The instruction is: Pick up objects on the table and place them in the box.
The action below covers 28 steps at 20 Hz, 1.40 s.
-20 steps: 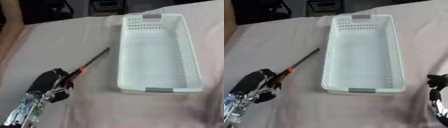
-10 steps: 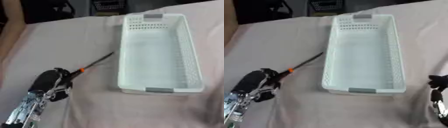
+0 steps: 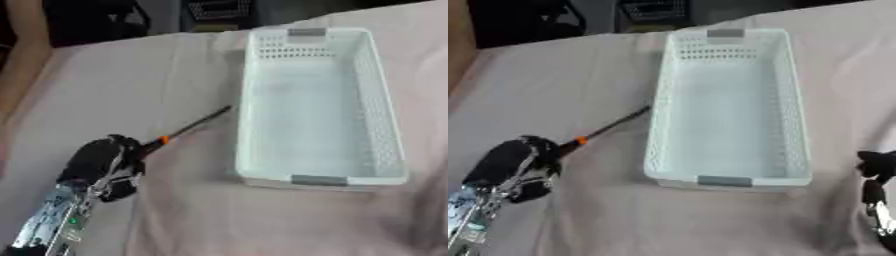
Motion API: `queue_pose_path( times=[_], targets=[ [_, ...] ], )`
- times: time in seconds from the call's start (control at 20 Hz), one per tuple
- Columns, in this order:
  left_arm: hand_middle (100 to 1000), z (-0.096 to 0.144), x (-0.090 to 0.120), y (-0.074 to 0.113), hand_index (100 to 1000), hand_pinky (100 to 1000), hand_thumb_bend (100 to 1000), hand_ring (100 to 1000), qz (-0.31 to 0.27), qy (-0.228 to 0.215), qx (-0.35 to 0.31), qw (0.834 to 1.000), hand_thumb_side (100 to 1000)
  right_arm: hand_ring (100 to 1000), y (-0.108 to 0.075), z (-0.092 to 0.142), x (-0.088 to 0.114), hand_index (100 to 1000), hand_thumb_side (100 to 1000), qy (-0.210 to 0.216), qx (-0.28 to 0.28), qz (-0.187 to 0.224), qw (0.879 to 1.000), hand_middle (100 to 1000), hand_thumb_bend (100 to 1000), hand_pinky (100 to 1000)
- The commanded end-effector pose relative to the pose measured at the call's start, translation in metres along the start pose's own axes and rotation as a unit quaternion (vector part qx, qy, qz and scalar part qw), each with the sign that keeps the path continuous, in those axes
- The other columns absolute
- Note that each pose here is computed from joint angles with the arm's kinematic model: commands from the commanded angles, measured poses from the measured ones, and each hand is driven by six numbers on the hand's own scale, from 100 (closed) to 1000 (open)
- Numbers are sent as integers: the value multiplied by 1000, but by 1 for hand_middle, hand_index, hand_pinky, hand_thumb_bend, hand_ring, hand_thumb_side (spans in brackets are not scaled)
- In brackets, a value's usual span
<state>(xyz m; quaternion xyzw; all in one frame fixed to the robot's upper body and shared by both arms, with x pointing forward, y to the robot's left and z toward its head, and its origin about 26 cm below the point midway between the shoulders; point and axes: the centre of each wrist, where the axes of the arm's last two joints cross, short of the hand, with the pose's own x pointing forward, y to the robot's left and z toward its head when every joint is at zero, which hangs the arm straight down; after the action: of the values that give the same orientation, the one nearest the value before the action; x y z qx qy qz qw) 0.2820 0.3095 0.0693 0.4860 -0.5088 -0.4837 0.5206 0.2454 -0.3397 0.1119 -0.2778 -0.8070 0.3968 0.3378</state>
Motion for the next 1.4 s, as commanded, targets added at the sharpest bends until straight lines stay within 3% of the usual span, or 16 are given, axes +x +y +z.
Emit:
queue_pose_path(
  times=[0.05, 0.9, 1.4],
  targets=[
    [470, -1, 0, 10, 695, 677, 100, 456, 1, -2, 31, 1000, 234, 541, -5, -2, 4, 795, 774, -10, -2, 8, 1000, 578, 100, 431],
    [383, -3, 0, 40, 618, 661, 100, 404, 33, 3, 123, 992, 267, 541, -5, 0, 3, 795, 773, -6, -1, 9, 1000, 578, 100, 431],
    [329, -4, -1, 43, 574, 651, 100, 365, 48, 15, 141, 989, 280, 541, -4, 0, 3, 795, 774, -5, 1, 8, 1000, 579, 100, 432]
  ],
)
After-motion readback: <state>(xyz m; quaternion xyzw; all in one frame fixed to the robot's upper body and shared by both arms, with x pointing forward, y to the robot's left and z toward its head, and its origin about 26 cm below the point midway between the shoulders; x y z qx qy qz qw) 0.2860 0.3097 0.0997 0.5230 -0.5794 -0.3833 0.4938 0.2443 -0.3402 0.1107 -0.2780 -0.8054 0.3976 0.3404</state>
